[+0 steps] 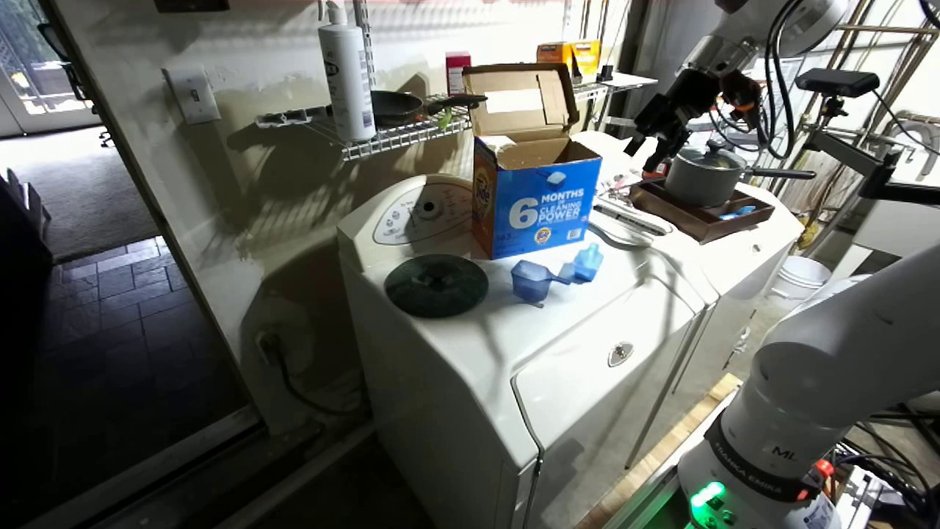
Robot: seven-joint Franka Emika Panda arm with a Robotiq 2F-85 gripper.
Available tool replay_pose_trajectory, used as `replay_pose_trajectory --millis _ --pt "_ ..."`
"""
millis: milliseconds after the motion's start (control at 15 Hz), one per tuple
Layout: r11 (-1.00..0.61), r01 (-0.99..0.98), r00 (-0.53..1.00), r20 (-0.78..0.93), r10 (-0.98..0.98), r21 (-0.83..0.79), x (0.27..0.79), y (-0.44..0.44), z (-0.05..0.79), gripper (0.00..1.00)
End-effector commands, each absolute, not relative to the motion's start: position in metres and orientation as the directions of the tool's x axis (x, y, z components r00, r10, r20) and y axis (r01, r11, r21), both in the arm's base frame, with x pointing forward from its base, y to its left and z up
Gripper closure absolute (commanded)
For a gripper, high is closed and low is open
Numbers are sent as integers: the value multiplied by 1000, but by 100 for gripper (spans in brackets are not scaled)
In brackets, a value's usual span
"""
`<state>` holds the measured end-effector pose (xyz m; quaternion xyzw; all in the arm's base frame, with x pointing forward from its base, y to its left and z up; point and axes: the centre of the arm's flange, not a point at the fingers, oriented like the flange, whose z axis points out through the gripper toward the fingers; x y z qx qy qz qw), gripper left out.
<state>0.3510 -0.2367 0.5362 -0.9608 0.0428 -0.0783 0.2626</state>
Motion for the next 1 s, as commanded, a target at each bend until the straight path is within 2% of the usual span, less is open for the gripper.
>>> replay_pose_trajectory --millis 0,933 --pt "-829 25 996 87 -29 -558 377 -264 527 0" --pt "-725 152 970 -39 240 -672 402 -313 467 0"
